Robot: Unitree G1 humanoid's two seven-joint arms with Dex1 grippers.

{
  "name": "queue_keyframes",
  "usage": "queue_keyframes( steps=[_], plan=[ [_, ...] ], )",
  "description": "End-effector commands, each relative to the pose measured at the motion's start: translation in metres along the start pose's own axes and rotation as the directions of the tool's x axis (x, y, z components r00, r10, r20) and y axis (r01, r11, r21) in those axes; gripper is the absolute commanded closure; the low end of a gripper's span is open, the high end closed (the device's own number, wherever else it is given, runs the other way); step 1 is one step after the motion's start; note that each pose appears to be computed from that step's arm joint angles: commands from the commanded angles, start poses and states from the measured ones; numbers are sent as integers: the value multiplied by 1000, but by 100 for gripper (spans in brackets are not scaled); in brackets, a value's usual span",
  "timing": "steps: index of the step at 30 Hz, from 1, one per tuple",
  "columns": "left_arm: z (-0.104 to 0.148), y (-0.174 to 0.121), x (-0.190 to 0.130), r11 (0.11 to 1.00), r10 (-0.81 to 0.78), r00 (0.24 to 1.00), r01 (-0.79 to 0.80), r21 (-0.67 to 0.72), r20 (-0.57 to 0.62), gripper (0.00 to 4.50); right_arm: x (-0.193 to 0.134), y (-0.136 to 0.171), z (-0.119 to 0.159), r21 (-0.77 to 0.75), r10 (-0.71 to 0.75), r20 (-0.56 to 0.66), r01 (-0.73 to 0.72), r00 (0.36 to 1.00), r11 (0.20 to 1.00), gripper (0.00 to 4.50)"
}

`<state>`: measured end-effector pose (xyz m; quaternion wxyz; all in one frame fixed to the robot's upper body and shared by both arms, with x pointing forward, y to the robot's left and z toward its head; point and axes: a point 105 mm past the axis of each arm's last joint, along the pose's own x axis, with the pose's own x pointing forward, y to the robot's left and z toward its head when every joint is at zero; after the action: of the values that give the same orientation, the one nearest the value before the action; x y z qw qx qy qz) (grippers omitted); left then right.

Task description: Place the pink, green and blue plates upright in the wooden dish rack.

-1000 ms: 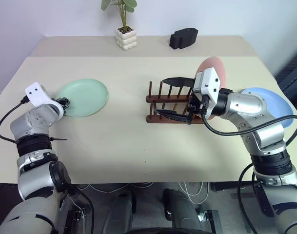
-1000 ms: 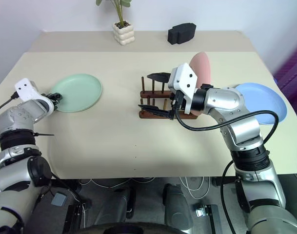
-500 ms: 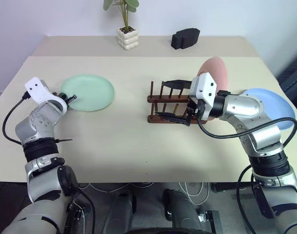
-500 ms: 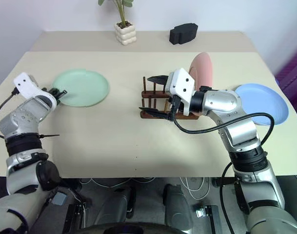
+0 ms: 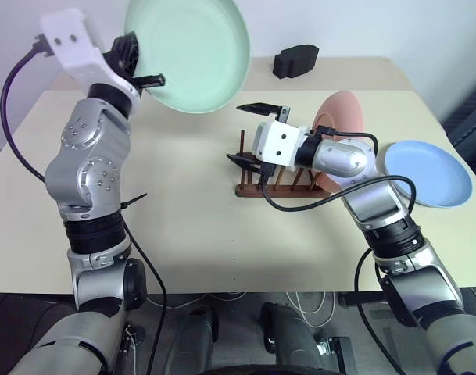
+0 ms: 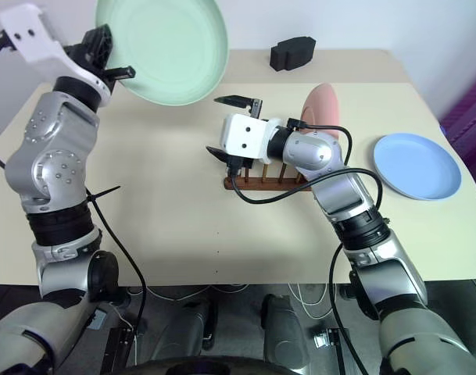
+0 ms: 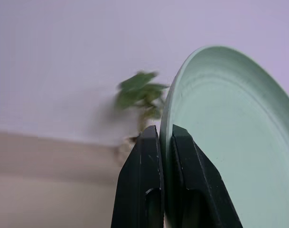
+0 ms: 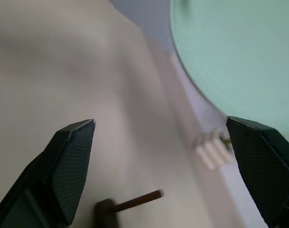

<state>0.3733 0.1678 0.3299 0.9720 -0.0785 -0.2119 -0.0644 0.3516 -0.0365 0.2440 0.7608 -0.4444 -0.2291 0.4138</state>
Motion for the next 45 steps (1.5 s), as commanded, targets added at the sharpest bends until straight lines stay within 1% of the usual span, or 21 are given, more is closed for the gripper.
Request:
queue_keyframes(
  steps=[1, 5, 12, 14, 15, 19, 20, 22, 23, 28, 31, 33, 34, 37, 38, 40, 42, 44, 45],
  plan=[
    [16, -21, -3, 996, -52, 998, 49, 73, 42, 443, 7, -17, 13, -103, -79, 33, 82, 996, 991, 0],
    [12, -29, -7, 992, -74, 997, 71, 101, 23, 443, 10, -22, 14, -143, -109, 32, 112, 994, 983, 0],
    [9, -38, -10, 992, -96, 995, 95, 84, 9, 443, 15, -19, 14, -171, -101, 39, 106, 994, 980, 0],
    [7, -39, -10, 992, -98, 995, 97, 82, 3, 450, 17, -15, 15, -172, -90, 45, 96, 995, 980, 55],
    [7, -40, -10, 992, -101, 995, 101, 76, 1, 450, 18, -13, 16, -169, -83, 50, 91, 995, 981, 91],
    [5, -40, -10, 993, -102, 995, 103, 66, -9, 450, 19, -9, 19, -164, -74, 64, 84, 995, 983, 286],
    [4, -40, -10, 993, -101, 995, 101, 65, -12, 450, 19, -9, 19, -164, -75, 66, 85, 995, 983, 343],
    [2, -40, -9, 993, -100, 995, 101, 66, -17, 450, 20, -9, 19, -164, -75, 68, 85, 995, 983, 440],
    [2, -40, -9, 993, -101, 995, 102, 67, -18, 450, 20, -9, 19, -165, -74, 68, 85, 995, 983, 446],
    [0, -40, -10, 993, -104, 994, 105, 51, -23, 450, 20, -8, 19, -173, -74, 70, 86, 995, 981, 446],
    [4, -41, -12, 993, -117, 993, 117, -1, 3, 341, 20, -8, 19, -181, -80, 70, 92, 994, 979, 450],
    [9, -40, -13, 993, -118, 993, 119, -27, 28, 252, 20, -9, 18, -190, -86, 67, 97, 994, 977, 450],
    [12, -39, -13, 992, -114, 992, 116, -41, 45, 191, 19, -10, 17, -197, -90, 64, 101, 994, 975, 450],
    [22, -36, -13, 991, -102, 991, 109, -83, 90, 36, 19, -12, 17, -211, -98, 60, 108, 993, 971, 450],
    [28, -32, -13, 990, -88, 989, 100, -102, 115, 8, 19, -14, 17, -220, -104, 60, 115, 993, 969, 450],
    [43, -21, -13, 989, -39, 982, 65, -135, 183, 8, 18, -19, 16, -236, -122, 60, 133, 991, 963, 450],
    [57, 0, -14, 988, 45, 969, -7, -151, 243, 8, 14, -28, 14, -231, -154, 63, 165, 986, 959, 450],
    [59, 21, -16, 986, 105, 962, -67, -156, 253, 8, 10, -41, 16, -157, -203, 83, 214, 976, 964, 450],
    [59, 26, -17, 985, 115, 961, -77, -153, 251, 8, 8, -45, 17, -133, -215, 91, 226, 972, 965, 450]
  ],
)
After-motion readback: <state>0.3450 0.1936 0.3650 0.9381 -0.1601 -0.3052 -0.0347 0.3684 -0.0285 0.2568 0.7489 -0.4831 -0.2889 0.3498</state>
